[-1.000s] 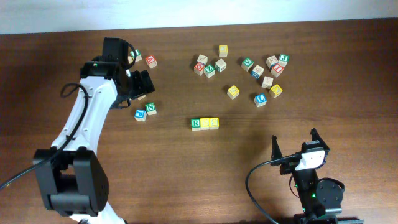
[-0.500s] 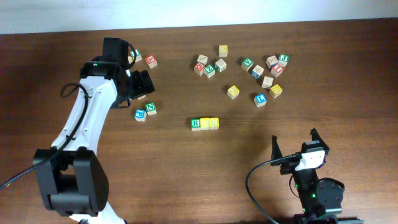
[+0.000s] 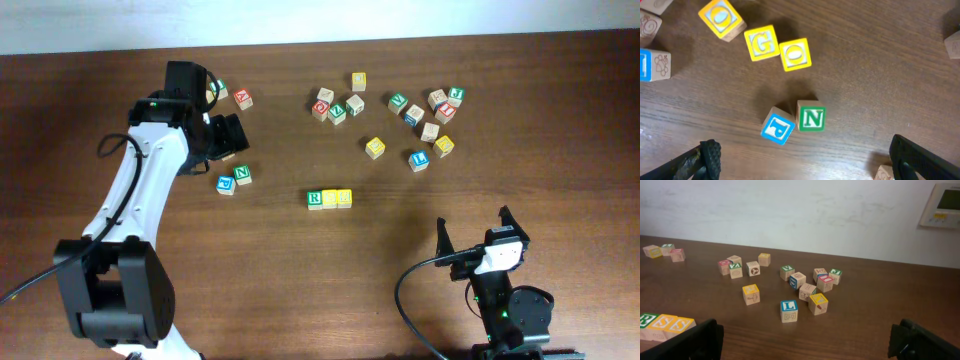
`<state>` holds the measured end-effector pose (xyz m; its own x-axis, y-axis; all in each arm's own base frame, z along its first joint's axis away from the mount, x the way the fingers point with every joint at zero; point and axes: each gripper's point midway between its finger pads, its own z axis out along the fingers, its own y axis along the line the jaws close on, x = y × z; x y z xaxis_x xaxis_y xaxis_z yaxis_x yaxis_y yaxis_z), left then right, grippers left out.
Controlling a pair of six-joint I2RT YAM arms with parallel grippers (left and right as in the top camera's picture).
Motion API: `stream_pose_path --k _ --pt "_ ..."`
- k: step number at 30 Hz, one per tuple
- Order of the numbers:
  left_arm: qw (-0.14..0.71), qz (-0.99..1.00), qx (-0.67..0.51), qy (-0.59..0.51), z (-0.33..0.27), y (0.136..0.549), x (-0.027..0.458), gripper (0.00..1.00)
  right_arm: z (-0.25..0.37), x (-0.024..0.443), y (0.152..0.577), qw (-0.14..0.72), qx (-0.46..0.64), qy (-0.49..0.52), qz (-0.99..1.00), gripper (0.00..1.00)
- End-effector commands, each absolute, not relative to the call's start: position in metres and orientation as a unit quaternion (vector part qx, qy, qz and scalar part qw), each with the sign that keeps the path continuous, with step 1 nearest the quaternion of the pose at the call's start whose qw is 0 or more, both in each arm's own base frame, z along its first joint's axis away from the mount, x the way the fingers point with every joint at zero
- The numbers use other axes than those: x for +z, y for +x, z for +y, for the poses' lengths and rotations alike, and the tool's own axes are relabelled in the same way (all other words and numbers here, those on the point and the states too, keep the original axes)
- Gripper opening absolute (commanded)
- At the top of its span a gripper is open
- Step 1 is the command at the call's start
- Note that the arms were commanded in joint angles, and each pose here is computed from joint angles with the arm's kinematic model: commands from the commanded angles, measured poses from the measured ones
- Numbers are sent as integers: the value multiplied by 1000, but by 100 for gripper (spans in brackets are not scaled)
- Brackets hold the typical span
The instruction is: Spell out RSS
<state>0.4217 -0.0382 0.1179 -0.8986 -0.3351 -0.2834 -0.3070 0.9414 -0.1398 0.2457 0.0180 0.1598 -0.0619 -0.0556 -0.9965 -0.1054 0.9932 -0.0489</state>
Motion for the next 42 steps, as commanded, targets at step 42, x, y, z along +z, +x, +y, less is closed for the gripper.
stream_pose_path --k 42 --pt "495 865 -17 -86 10 227 172 99 20 158 245 683 23 -60 728 98"
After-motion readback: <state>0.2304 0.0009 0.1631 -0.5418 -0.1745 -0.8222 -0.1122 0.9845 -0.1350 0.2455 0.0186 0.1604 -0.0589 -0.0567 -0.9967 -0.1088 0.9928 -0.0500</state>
